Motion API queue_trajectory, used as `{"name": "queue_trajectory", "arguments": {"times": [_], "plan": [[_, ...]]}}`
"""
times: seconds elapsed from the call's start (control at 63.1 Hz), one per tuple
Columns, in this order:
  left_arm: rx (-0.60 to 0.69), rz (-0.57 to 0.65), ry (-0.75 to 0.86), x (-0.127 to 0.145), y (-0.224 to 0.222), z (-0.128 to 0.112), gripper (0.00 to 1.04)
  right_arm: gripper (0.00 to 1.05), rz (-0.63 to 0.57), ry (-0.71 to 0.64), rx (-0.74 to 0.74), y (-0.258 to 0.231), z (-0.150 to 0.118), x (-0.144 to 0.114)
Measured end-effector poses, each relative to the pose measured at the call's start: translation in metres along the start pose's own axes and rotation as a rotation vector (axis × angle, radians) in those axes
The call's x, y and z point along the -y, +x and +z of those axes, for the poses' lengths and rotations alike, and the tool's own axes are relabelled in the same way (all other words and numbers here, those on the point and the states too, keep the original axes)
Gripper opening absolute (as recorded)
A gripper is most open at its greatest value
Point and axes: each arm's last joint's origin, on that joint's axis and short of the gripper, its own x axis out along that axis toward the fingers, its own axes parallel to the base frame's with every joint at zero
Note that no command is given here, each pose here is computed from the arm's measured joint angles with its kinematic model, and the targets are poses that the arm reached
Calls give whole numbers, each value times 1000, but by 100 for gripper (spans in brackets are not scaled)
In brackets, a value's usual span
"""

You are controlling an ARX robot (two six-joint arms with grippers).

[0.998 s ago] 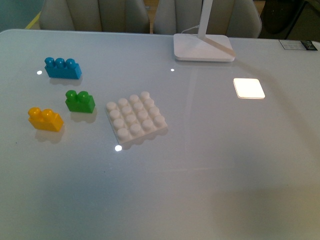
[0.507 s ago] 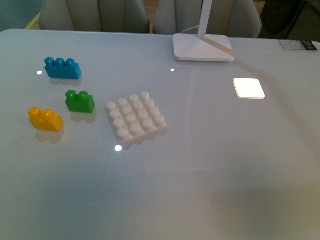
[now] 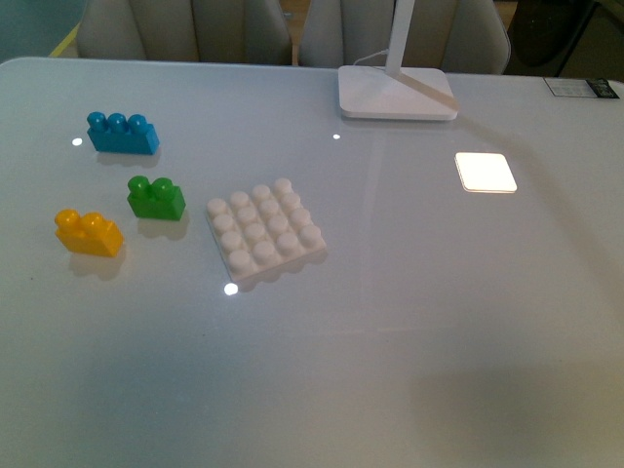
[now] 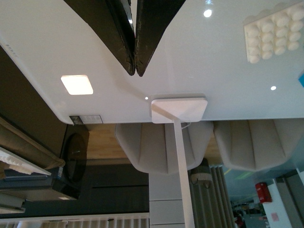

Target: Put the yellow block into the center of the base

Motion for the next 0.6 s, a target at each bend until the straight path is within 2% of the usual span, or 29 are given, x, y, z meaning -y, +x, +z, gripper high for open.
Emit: {"name": "queue_trajectory", "arguments": {"times": [0.269,0.491,0.523,0.602], "plan": [[0,0,0,0,0,0,97,2,-1,-1,-33,-11,-5,0],[0,0,0,0,0,0,97,2,0,0,-5,-14,-3,0],[0,0,0,0,0,0,97,6,0,-2,-5,-14,-3,0],[0,0,0,0,0,0,97,25,0,-2,-5,-14,-3,0]]}}
